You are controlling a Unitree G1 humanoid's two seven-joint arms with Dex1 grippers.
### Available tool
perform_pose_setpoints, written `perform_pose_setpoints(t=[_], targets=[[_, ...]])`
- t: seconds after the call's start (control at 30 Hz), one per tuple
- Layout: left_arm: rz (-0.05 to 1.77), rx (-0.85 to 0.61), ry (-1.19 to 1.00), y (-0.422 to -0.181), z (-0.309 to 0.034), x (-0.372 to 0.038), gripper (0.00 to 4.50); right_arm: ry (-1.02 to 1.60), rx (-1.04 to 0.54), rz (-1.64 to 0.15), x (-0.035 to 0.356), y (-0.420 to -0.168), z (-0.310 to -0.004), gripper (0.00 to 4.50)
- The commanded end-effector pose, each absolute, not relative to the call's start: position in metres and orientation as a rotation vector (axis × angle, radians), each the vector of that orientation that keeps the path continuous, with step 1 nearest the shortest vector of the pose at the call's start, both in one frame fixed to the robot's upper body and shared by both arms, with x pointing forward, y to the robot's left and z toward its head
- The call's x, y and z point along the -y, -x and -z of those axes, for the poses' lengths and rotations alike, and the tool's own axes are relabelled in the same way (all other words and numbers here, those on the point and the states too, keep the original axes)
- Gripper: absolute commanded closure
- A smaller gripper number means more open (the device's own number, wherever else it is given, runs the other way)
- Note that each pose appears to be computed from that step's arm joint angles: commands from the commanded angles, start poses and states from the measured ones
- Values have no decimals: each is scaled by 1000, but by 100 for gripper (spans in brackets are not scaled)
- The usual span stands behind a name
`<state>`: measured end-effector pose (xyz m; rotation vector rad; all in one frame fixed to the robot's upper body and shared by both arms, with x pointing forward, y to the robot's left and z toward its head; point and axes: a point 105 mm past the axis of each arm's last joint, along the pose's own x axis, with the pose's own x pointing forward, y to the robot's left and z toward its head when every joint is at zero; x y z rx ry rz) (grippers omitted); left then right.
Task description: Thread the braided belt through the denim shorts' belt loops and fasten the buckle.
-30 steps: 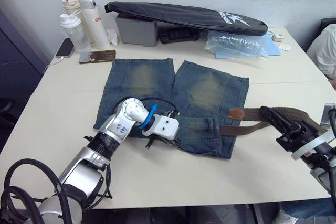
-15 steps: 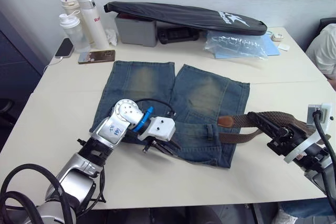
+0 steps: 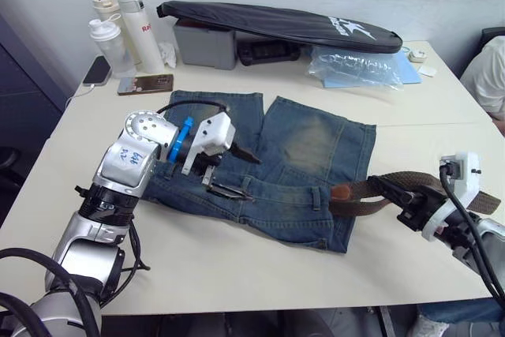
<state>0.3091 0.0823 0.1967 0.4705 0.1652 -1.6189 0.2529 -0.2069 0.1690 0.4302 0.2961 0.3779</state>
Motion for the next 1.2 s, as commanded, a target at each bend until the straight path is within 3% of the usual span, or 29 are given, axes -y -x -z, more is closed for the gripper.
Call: perform_pose_setpoints(t=[0.03,0.77,1.2], targets=[[1577,-106,-485,-310,-211,-85,6,-451,-294,-348,208,-262,-165,450],[1465,-121,-428,-314,-209,-92,6,-487,-408,-349,191,-265,-120,450],[1477,-157,-410,-308,-199,-85,6,-562,-360,-409,130,-287,-113,450]])
